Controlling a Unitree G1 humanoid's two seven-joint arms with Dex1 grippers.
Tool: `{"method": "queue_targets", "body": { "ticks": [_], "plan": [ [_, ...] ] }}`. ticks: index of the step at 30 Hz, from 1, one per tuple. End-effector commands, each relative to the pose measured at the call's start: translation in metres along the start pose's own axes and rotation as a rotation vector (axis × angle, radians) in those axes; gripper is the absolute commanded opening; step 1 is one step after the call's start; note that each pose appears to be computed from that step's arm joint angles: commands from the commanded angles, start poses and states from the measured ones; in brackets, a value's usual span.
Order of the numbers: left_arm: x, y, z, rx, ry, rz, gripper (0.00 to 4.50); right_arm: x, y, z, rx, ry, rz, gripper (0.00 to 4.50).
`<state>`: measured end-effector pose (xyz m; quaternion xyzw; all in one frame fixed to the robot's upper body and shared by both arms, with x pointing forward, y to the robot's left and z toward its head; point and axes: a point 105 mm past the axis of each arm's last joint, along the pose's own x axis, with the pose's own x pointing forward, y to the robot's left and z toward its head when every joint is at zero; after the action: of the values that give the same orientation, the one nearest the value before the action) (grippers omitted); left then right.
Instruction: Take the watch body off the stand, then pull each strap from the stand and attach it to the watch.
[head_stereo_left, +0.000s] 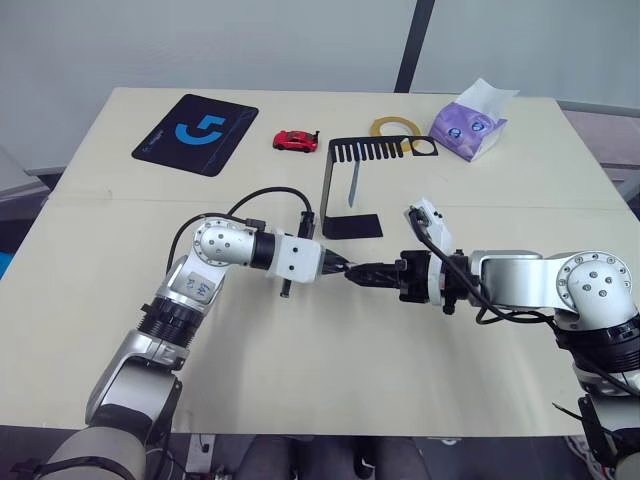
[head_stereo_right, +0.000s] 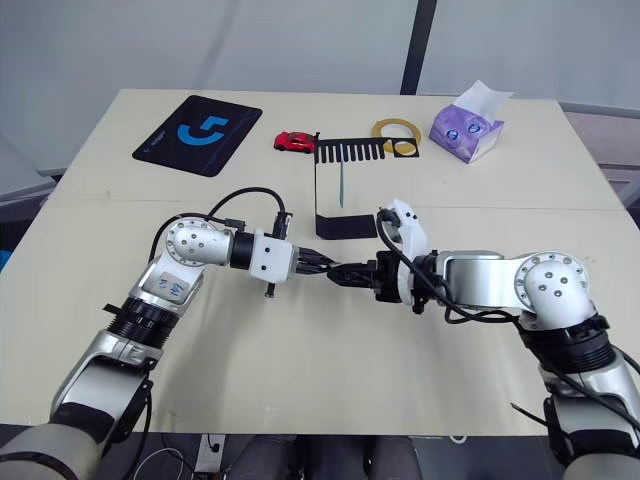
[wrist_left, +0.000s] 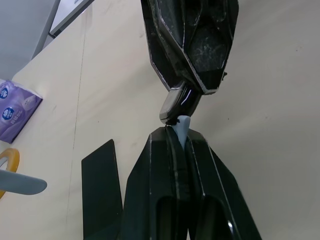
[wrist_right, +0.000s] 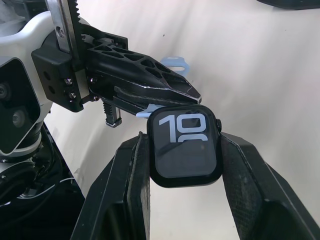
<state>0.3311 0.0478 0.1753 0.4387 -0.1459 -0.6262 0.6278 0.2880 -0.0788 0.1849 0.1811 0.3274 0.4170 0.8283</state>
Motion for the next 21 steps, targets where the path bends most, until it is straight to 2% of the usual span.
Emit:
{"method": "queue_targets", "body": {
  "ticks": [1, 21],
  "plan": [
    [0.0041, 0.0077, 0.0105, 0.047, -0.024, 0.005, 0.0, -0.0019, 0.0248, 0.0077, -0.049, -0.034, 0.091, 2.01],
    [0.0048, 0.0099, 0.0121, 0.053, -0.029, 0.005, 0.0, -0.0017, 0.0226, 0.007, -0.043, -0.036, 0.077, 2.01]
  ]
}}
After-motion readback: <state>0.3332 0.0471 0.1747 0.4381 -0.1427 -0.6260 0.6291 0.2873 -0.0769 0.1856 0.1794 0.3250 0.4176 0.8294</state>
